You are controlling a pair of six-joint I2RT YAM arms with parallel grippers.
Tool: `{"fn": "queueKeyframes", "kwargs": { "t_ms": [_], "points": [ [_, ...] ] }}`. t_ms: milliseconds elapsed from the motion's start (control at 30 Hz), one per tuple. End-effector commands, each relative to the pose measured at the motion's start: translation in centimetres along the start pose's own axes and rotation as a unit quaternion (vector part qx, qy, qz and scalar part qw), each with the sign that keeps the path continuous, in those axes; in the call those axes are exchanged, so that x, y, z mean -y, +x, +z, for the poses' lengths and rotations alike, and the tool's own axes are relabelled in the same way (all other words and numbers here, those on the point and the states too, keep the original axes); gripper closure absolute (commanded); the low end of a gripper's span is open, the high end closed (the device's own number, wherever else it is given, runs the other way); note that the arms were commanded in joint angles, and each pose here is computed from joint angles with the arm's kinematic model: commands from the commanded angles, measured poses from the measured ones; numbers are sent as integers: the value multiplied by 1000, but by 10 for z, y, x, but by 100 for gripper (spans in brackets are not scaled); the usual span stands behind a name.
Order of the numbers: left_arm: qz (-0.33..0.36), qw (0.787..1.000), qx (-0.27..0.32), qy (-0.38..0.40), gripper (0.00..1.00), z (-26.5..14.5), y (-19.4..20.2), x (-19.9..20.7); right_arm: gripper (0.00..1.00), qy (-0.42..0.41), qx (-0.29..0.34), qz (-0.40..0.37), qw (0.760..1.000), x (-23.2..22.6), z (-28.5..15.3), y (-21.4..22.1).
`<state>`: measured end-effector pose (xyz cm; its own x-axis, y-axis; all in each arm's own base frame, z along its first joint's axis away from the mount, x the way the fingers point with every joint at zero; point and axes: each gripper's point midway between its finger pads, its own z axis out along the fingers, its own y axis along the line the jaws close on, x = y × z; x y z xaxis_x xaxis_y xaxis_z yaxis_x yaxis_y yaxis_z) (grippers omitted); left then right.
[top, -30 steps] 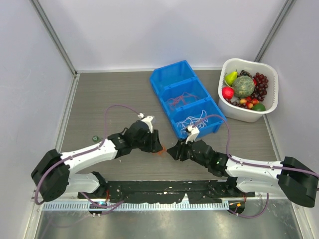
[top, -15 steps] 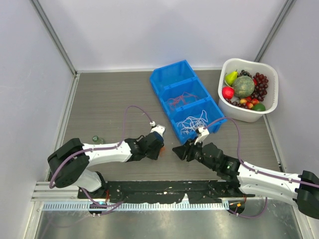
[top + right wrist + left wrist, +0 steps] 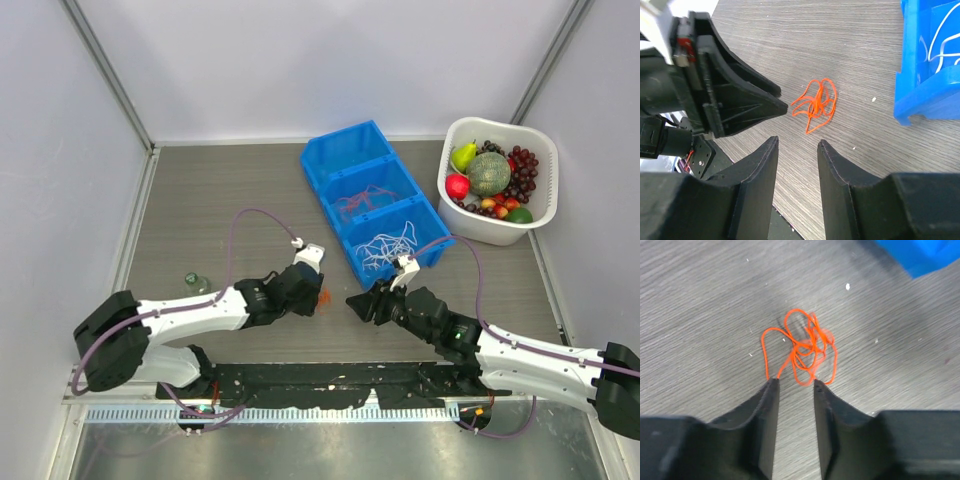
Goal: Untangle the cables
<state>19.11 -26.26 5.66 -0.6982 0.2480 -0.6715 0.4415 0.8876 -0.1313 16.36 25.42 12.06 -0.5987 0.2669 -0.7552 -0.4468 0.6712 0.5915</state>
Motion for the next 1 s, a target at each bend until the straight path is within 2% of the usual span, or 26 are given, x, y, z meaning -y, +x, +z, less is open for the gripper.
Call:
{"fn": "queueKeyframes", "kwargs": {
  "t_ms": [0, 133, 367, 600, 700, 800, 833, 967],
  "points": [
    [3, 999, 40, -5, 57, -11, -16, -4, 58, -11, 14, 10, 1000, -7, 0, -7],
    [17, 999, 28, -18, 56, -5, -15, -6, 58, -9, 13, 1, 1000, -9, 2, -10],
    [50, 998, 6, -49, 62, 15, -6, -12, 58, -10, 9, 9, 1000, -8, 2, -6],
    [64, 996, -5, -56, 59, 34, -2, -10, 58, -9, 12, 6, 1000, -8, 1, -8],
    [69, 995, 0, -65, 72, 36, -8, -11, 58, -6, 8, 5, 1000, -7, 3, -6],
    [70, 995, -2, -77, 97, 31, -10, -15, 58, -5, -3, 2, 1000, -7, 6, -1],
    [69, 995, -3, -77, 100, 28, -11, -15, 58, -4, -5, 1, 1000, -7, 7, 0],
    [53, 998, 8, -32, 100, -5, -25, -4, 54, -22, -21, -13, 999, -17, 9, 1]
  ]
}}
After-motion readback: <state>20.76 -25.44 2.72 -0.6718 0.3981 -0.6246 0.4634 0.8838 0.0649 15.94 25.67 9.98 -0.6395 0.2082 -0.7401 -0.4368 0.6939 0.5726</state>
